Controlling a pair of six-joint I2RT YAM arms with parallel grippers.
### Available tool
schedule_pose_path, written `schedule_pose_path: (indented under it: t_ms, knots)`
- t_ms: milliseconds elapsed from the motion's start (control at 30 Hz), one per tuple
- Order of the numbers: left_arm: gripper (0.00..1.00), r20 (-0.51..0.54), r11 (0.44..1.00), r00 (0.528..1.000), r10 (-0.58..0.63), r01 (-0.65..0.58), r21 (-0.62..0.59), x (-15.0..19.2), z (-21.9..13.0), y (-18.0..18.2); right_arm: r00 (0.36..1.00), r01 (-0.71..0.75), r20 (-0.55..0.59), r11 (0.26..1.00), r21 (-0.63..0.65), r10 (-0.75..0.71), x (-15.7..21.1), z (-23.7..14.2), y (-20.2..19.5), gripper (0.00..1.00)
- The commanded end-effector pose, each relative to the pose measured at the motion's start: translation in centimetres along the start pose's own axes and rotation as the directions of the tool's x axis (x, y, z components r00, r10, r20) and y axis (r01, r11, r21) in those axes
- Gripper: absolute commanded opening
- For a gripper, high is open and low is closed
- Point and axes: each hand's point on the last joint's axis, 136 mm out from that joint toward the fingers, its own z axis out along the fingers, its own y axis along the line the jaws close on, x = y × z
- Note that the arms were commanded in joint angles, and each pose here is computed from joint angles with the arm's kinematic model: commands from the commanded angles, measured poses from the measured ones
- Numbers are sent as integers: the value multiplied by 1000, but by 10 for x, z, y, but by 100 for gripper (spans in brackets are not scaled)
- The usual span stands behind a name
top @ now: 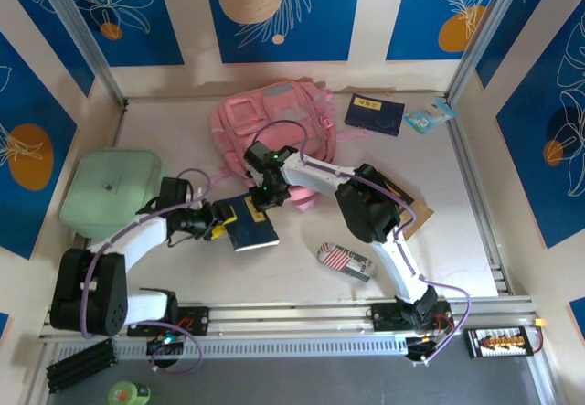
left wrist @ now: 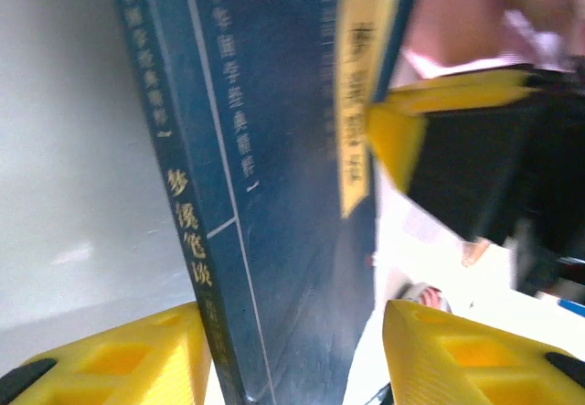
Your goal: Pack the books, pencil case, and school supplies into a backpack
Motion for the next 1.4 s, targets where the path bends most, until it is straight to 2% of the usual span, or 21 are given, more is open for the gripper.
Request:
schedule_pose_path:
  t_ms: [0,267,400,633,800,833,933,1033,1200,1367]
  knots:
    - [51,25,986,997,74,-77,147,-5,-4,-34,985,-36,-166,999,25,39,41,39,-12,16]
    - [48,-9,989,1000,18,-16,150,-4,12,-21,984,-40,-172,999,18,43,42,41,-12,16]
    - [43,-10,990,1000,5,-3,143,-7,15,-19,984,-38,-173,999,13,40,42,41,-11,16]
    - [20,0,996,1000,3,-3,87,-7,13,-11,991,-30,-131,1000,3,30,36,30,-7,17]
    - [0,41,997,996,81,-80,-23,-6,-9,-10,1000,-8,25,998,-57,9,12,-11,10,23]
    - [0,53,994,993,104,-101,-43,-7,-15,-11,998,-4,58,998,-70,8,7,-20,12,26]
    - [0,109,982,979,175,-167,-84,-12,-37,-23,985,-4,173,993,-115,24,-9,-52,20,36]
    - [0,169,972,957,235,-228,-57,-19,-56,-48,957,-11,283,984,-178,62,-23,-86,23,43]
    - [0,284,951,923,261,-297,92,-38,-75,-103,878,-84,436,961,-265,197,-37,-141,5,57]
    - [0,426,895,874,233,-364,259,-73,-93,-167,771,-185,502,892,-414,392,-42,-186,-30,68]
